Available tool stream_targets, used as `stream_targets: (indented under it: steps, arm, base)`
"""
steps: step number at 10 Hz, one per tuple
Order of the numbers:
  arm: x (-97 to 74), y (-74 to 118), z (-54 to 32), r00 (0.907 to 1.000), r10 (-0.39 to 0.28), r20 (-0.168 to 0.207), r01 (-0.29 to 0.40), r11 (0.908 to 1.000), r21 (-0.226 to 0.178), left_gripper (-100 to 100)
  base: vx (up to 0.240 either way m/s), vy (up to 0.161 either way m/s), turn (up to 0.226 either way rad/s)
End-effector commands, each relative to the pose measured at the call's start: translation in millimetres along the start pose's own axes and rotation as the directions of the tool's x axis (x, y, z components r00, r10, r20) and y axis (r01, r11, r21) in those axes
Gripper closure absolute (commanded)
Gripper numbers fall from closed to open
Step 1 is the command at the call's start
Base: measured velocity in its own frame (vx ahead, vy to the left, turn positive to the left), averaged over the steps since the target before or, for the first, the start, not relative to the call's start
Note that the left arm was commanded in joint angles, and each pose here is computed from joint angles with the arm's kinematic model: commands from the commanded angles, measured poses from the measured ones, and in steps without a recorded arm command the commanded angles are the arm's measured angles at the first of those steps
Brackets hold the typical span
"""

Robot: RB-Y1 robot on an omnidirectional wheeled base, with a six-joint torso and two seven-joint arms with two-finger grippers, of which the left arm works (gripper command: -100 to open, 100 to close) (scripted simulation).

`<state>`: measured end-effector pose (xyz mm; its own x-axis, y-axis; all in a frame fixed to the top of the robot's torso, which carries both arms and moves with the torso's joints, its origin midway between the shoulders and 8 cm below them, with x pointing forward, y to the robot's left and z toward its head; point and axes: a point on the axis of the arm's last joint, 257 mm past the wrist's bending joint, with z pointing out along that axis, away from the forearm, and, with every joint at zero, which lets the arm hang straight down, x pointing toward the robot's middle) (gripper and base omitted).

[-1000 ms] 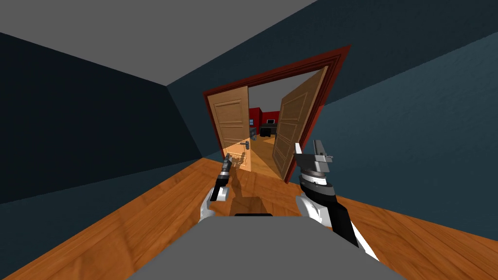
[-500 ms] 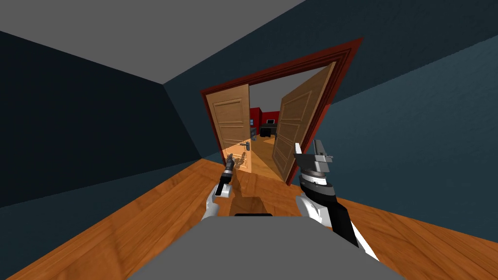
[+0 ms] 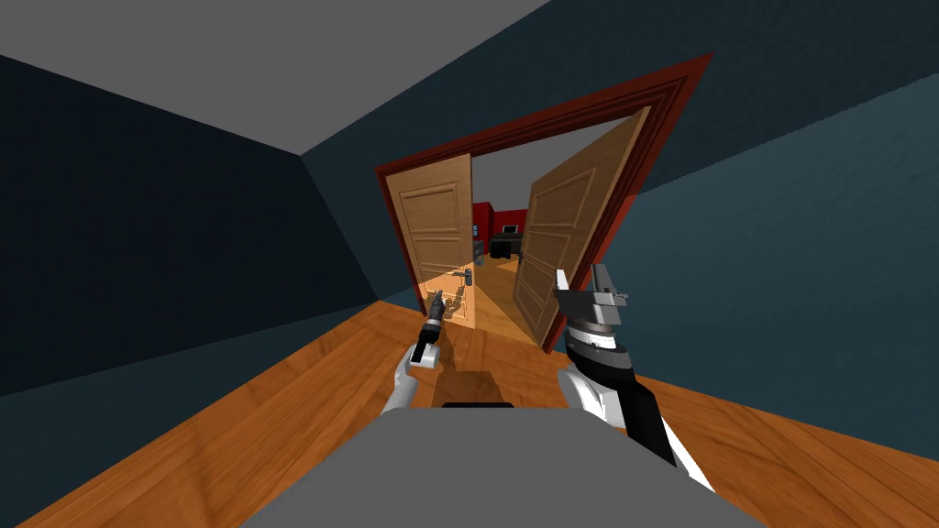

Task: Push the door open

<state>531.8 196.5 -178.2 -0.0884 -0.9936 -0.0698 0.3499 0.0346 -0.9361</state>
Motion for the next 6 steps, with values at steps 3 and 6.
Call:
stream_targets:
  steps: [3, 6]
  arm:
    - [14.2, 25.6, 10.9, 0.9996, -0.016, -0.022, 0.015, 0.9983, -0.056, -100]
    - [25.6, 44.9, 18.6, 0.9988, -0.029, -0.040, 0.025, 0.9947, -0.100, -100]
  base:
    - [0.102, 0.042, -0.015]
    - [0.086, 0.049, -0.013]
